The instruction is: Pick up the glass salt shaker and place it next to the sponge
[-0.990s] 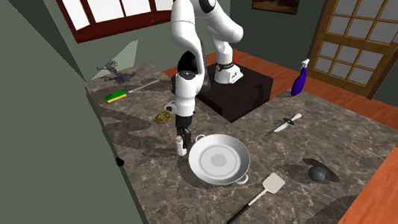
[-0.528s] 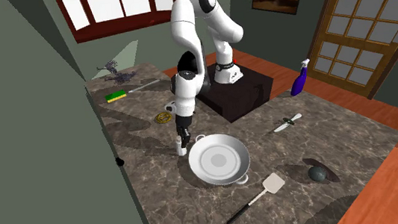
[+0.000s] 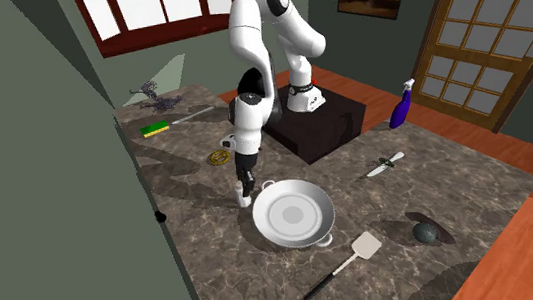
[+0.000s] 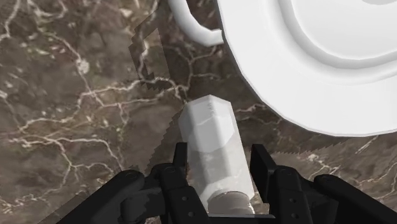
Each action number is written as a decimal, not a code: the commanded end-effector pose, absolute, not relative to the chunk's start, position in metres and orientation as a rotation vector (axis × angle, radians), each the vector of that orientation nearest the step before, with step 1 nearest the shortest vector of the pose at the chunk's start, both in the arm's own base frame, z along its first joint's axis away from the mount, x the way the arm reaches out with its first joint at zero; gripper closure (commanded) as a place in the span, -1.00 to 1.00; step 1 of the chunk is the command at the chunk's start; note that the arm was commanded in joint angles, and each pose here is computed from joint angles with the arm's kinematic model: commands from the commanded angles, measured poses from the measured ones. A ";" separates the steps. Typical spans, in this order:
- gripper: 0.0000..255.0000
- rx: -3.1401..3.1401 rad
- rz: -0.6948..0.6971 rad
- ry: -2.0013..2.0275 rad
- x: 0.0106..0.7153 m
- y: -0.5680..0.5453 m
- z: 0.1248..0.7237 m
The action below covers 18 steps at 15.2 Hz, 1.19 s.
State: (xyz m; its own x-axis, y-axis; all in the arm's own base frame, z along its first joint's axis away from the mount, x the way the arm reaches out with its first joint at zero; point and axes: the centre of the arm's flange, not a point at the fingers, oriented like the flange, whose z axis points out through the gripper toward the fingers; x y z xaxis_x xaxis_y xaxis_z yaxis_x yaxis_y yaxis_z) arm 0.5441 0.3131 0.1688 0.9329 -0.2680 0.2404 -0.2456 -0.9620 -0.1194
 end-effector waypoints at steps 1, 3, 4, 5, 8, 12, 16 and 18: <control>1.00 -3.002 -0.392 0.400 0.545 0.313 0.178; 1.00 -3.002 -0.392 0.400 0.545 0.313 0.189; 1.00 -3.002 -0.392 0.400 0.545 0.313 0.194; 1.00 -3.002 -0.392 0.400 0.545 0.313 0.199; 1.00 -3.002 -0.392 0.400 0.545 0.313 0.215; 1.00 -3.002 -0.392 0.400 0.545 0.313 0.236; 1.00 -3.002 -0.392 0.400 0.545 0.313 0.257; 1.00 -3.002 -0.392 0.400 0.545 0.313 0.268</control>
